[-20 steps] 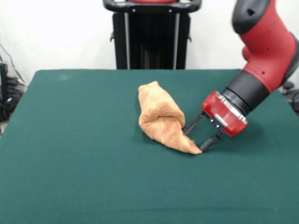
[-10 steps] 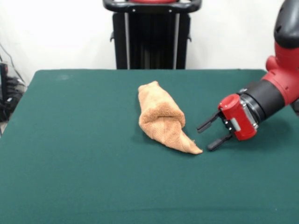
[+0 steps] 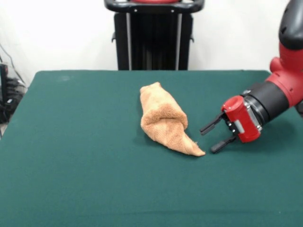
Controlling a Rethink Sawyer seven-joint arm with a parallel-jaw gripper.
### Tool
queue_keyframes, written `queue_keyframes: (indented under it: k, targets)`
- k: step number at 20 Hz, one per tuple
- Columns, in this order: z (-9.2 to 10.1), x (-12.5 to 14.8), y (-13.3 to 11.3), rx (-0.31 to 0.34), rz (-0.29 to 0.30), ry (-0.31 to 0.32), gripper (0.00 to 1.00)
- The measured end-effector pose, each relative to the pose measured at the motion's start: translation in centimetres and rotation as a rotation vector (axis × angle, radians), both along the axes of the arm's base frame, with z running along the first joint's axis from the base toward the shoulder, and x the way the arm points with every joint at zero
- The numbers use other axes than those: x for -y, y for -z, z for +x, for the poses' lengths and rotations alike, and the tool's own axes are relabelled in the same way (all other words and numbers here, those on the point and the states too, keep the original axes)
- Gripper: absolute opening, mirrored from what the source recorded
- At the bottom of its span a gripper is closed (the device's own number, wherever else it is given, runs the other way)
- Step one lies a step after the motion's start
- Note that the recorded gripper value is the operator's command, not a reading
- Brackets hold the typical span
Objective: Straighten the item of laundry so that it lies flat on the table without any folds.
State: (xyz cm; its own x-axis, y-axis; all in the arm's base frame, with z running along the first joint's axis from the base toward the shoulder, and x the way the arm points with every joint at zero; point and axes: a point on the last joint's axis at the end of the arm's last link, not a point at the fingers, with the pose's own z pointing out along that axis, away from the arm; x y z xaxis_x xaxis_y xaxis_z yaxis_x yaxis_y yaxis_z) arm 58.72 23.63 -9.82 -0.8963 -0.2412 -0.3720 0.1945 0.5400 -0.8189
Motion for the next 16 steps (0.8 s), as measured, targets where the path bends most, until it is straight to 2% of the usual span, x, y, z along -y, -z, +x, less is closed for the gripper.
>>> queue_keyframes:
  k: [10, 16]
  targets:
    - [0.01, 0.04, -0.01, 0.000, -0.002, -0.003, 1.00]
    - [0.38, 0.41, 0.08, 0.005, -0.011, -0.042, 1.00]
